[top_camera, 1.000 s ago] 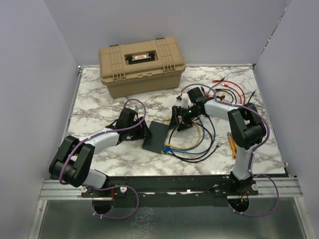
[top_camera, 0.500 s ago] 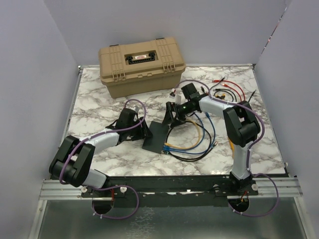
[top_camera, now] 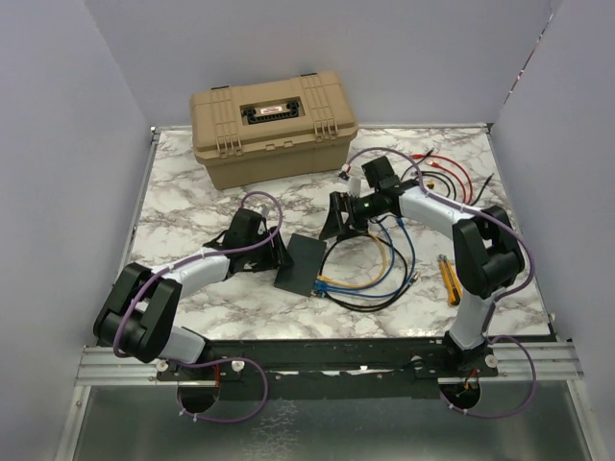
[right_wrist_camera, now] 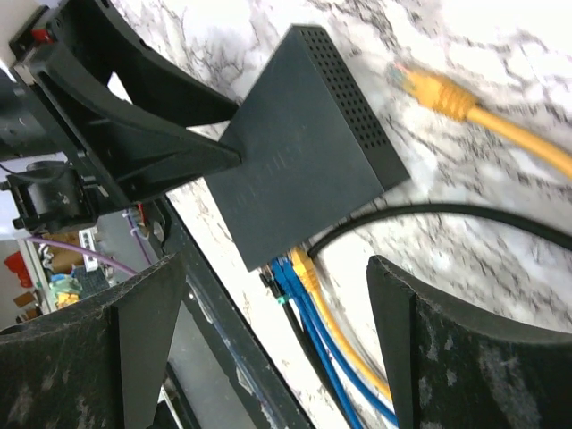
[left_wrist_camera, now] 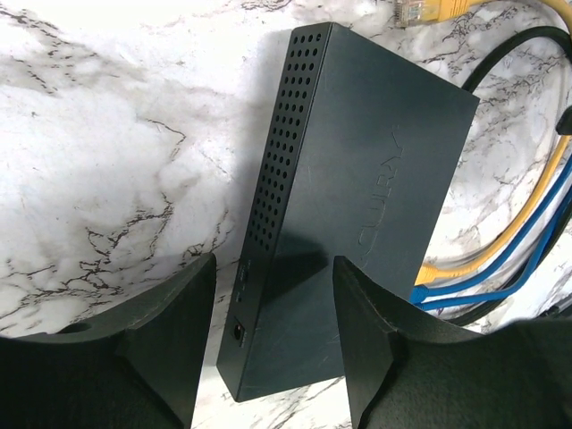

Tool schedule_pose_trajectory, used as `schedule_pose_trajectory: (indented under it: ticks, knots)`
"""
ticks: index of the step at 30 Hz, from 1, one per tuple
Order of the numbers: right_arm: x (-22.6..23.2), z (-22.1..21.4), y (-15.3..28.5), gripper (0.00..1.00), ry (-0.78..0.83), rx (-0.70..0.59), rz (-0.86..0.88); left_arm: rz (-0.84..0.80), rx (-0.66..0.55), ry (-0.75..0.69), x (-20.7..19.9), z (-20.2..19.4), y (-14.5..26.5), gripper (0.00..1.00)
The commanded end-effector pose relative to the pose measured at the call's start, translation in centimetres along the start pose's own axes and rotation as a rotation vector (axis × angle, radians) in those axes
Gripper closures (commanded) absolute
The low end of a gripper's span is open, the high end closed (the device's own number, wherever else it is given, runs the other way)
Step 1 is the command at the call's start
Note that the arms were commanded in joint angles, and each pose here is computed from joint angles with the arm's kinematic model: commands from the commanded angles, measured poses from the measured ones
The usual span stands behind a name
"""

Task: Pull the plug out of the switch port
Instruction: Pull the connector from the switch port.

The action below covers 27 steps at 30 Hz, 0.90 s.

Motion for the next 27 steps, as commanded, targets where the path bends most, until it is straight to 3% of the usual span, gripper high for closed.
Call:
schedule_pose_trajectory:
  ticks: [1,11,15,27]
  knots:
    - [-0.9,-2.0,1.4,0.14,-0.047,0.003,-0.025,0.080,0.072,-0.027,1.9,-1.6,-0.1,0.43]
    - [-1.6,-5.4,1.8,0.23,-0.172,-0.001,0.055,0.062,0.104,-0.038,1.4,-1.6,-0.6,0.44]
    - [-1.8,-5.8,0.9,0.33,-0.198,0.020,0.116,0.044,0.118,-0.041,0.9,-1.6,-0.7,0.50]
    - [-3.2,-8.9,-1.5,0.38,-0.183,0.124,0.108,0.070,0.128,0.012,2.1,-2.9,-0.2,0.58]
Point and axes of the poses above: each gripper's point midway between its finger pads, its own y axis back along the fingers, its own x axis along the line the jaws close on, z = x × y, the point moved 2 cm from there along y, back along the fingers, and after that the axes turned 9 degrees about y, right-handed, at the moved point
